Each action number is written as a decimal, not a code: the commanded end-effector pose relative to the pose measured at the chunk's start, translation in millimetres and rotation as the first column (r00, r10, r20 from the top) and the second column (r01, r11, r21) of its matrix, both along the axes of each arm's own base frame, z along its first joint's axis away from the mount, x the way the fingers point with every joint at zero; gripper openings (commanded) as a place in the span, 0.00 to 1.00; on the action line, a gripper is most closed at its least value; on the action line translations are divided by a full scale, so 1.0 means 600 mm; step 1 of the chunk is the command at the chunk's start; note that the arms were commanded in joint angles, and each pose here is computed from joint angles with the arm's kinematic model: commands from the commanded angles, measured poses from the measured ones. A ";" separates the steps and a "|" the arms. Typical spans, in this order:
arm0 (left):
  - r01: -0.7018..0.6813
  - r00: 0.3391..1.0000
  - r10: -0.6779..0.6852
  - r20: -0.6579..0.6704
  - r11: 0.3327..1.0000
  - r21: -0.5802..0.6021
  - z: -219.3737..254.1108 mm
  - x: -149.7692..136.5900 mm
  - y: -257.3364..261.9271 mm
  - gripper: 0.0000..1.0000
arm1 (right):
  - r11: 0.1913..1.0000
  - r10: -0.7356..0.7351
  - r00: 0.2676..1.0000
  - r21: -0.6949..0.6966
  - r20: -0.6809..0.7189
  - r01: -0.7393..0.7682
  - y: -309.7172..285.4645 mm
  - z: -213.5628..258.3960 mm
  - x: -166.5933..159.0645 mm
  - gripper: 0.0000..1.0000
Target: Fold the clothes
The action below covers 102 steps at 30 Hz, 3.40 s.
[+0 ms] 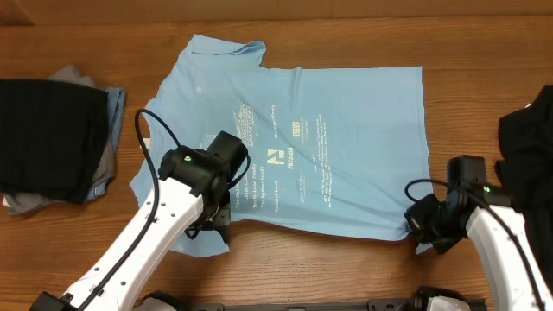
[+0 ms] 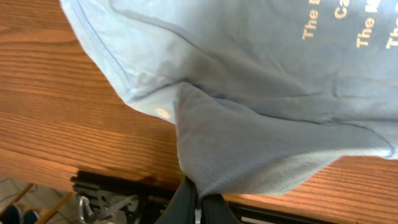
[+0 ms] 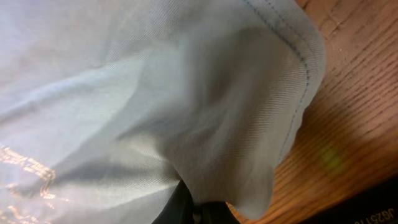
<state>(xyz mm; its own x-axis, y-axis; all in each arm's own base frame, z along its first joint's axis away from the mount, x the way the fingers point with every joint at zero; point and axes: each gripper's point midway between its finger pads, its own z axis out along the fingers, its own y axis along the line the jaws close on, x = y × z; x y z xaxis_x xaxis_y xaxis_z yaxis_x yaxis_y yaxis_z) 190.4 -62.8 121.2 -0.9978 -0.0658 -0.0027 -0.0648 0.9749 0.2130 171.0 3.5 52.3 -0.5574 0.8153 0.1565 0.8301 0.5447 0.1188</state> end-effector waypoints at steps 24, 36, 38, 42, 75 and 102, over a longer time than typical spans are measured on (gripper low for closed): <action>0.156 0.916 -0.182 0.358 0.982 0.102 0.094 0.158 0.006 0.04 | 0.975 0.166 0.971 -0.174 0.170 -0.136 -0.059 0.084 0.155 0.04; 0.071 0.911 -0.110 0.397 0.991 0.112 0.094 0.187 0.040 0.04 | 0.942 0.282 0.951 -0.225 0.128 -0.249 -0.037 0.075 0.232 0.04; 0.058 0.914 -0.098 0.393 0.992 0.113 0.088 0.194 0.045 0.04 | 0.937 0.295 0.945 -0.238 0.144 -0.256 -0.035 0.080 0.242 0.04; 0.040 0.929 -0.082 0.361 0.992 0.123 0.068 0.202 0.054 0.04 | 0.920 0.346 0.922 -0.258 0.176 -0.296 -0.026 0.085 0.258 0.04; 0.058 0.854 -0.181 0.488 0.965 0.255 0.062 0.313 0.060 0.04 | 0.901 0.371 0.888 -0.336 0.270 -0.274 -0.020 0.044 0.350 0.04; 0.064 0.866 -0.203 0.457 0.952 0.300 0.047 0.335 0.062 0.80 | 0.864 0.447 0.823 -0.408 0.351 -0.295 -0.024 0.065 0.396 1.00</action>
